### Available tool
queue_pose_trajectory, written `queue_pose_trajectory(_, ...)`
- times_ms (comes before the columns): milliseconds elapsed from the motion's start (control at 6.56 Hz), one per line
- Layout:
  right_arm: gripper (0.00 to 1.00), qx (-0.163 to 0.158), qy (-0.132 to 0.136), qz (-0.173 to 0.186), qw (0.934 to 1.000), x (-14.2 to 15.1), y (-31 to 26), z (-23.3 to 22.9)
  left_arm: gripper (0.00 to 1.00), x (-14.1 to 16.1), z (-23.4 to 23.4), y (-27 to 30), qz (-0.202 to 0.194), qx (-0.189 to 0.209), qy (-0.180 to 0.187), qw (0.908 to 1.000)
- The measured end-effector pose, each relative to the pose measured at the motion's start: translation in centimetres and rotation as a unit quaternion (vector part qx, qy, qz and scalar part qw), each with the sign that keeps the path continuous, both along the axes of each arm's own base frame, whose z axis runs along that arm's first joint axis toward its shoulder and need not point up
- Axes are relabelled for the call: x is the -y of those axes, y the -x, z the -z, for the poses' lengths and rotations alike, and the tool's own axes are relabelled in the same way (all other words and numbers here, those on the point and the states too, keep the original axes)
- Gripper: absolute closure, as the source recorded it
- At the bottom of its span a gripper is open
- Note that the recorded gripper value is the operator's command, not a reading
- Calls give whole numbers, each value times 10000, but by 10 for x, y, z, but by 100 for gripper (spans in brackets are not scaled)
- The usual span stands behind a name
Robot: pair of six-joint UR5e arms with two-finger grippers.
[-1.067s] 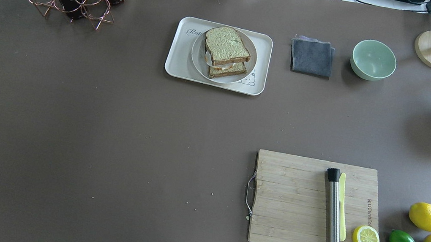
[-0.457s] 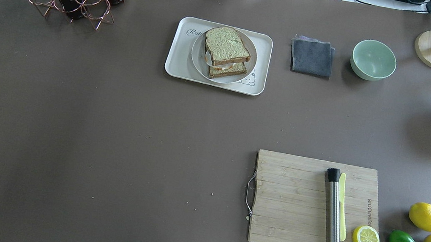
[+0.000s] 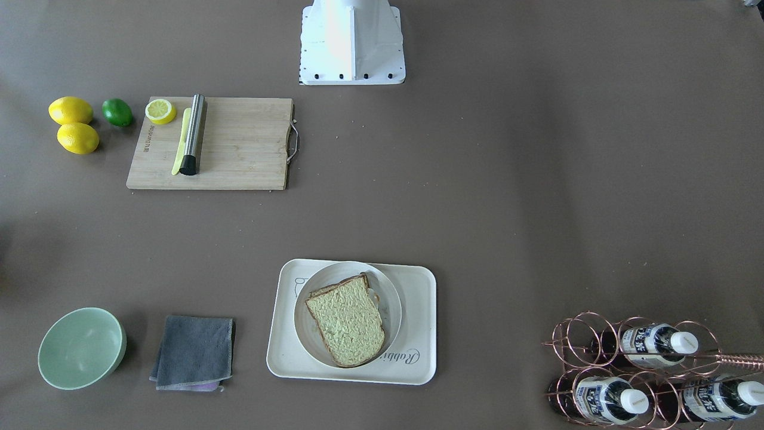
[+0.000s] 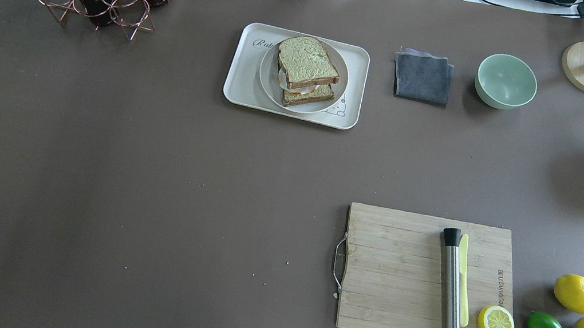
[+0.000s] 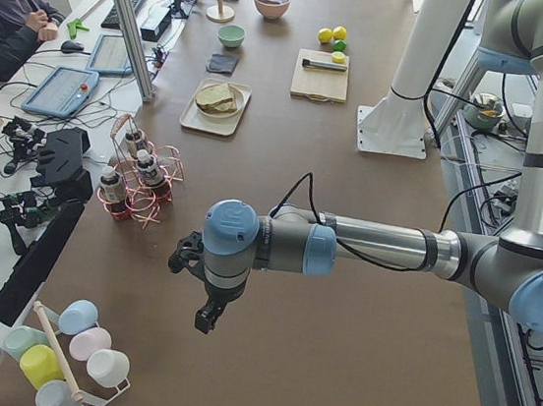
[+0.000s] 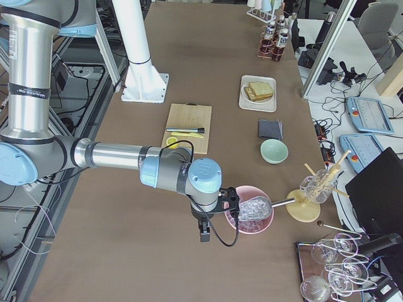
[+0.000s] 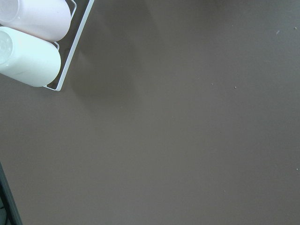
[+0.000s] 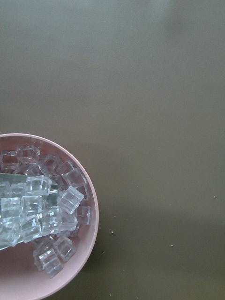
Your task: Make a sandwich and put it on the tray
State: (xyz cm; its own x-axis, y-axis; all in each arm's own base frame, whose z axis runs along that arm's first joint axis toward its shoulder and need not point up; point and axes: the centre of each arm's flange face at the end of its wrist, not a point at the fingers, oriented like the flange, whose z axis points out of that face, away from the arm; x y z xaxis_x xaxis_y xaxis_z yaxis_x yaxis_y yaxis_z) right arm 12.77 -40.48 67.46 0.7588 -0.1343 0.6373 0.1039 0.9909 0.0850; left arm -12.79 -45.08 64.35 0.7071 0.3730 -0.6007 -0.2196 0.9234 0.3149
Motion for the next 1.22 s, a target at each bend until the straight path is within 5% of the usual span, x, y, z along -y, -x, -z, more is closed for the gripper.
queue_pose_trajectory(1220, 0, 54, 82, 22, 9999, -13, 3, -8, 2, -8, -3, -2, 26, -50, 101, 9999)
